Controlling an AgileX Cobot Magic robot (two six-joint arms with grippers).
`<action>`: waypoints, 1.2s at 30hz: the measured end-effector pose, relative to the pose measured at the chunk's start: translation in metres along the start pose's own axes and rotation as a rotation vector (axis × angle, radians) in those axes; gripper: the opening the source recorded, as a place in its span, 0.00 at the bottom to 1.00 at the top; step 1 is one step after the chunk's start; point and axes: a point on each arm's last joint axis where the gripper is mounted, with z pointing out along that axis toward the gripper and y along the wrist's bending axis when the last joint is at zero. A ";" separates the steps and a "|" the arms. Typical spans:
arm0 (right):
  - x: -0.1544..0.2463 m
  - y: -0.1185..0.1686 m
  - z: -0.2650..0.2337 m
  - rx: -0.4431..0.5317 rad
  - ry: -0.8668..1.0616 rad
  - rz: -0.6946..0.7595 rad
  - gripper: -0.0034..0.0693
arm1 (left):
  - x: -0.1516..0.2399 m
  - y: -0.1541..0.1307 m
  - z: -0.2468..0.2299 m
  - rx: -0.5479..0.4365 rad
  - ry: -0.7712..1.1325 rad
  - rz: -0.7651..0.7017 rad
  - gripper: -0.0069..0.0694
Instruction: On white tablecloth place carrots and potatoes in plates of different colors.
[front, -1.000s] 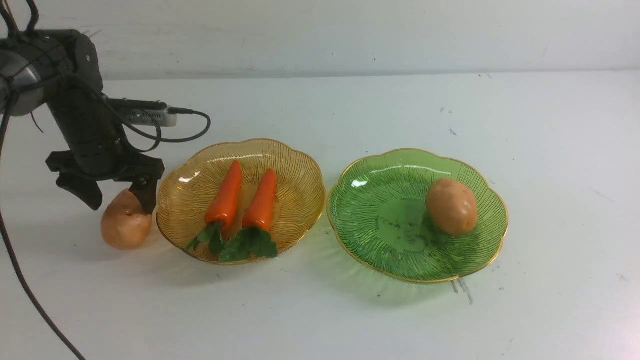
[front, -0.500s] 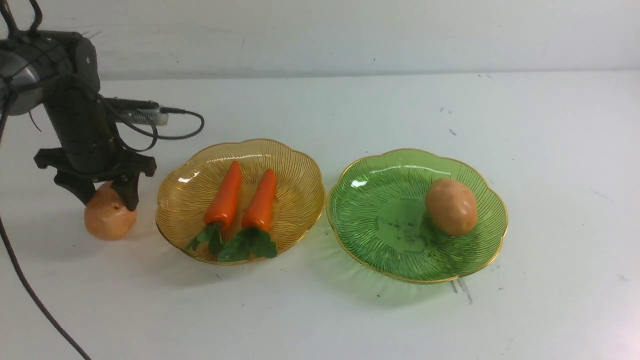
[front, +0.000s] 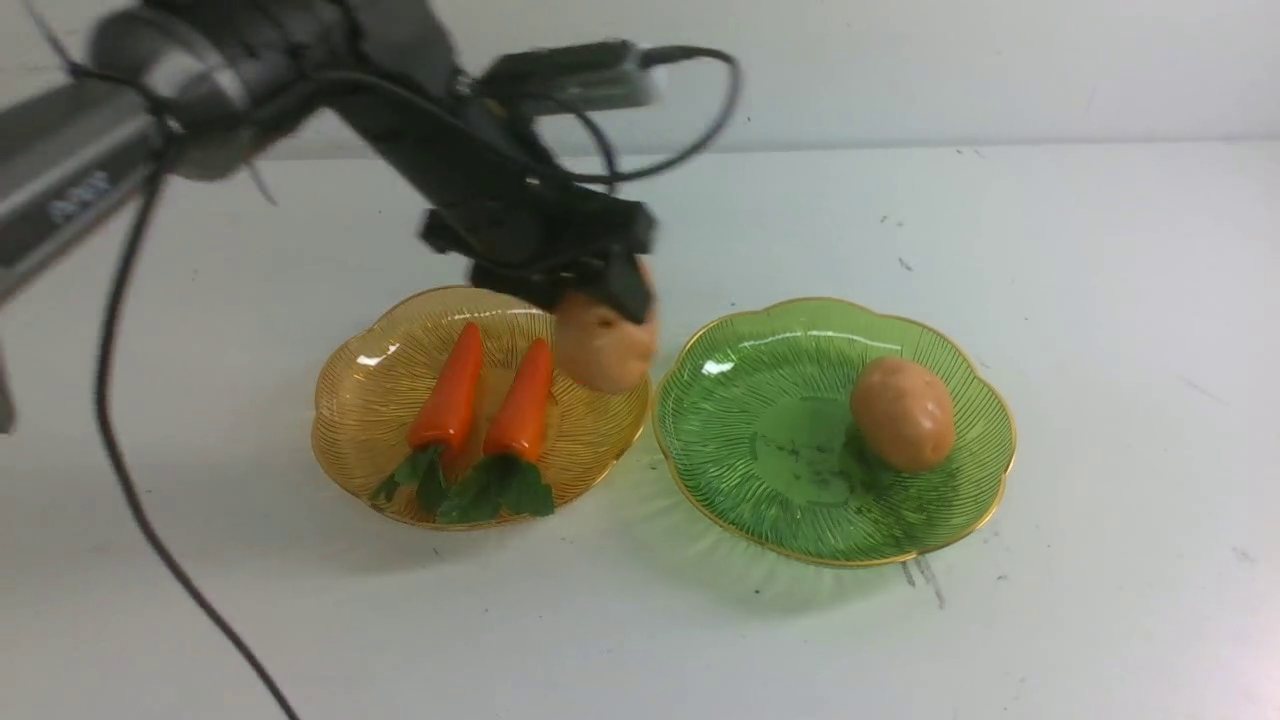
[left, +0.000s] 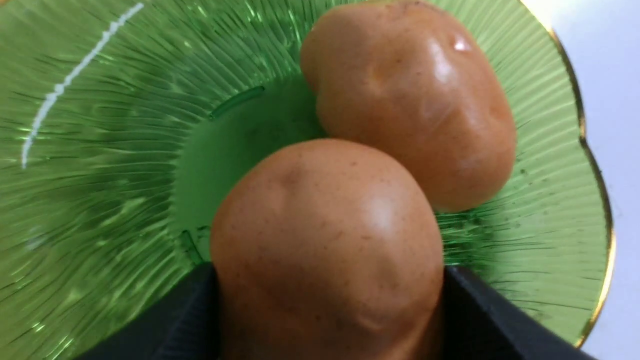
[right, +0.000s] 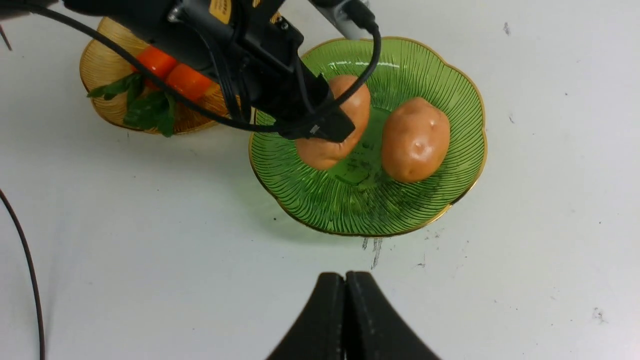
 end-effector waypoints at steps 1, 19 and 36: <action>0.000 0.000 0.000 0.000 0.000 0.000 0.03 | 0.001 0.001 0.002 -0.002 0.005 0.000 0.72; 0.003 -0.005 -0.009 0.050 -0.029 -0.028 0.03 | -0.006 -0.002 -0.041 -0.031 0.003 0.037 0.85; 0.073 -0.025 -0.070 0.174 -0.742 0.017 0.03 | 0.003 -0.003 -0.263 -0.304 -0.214 0.088 0.09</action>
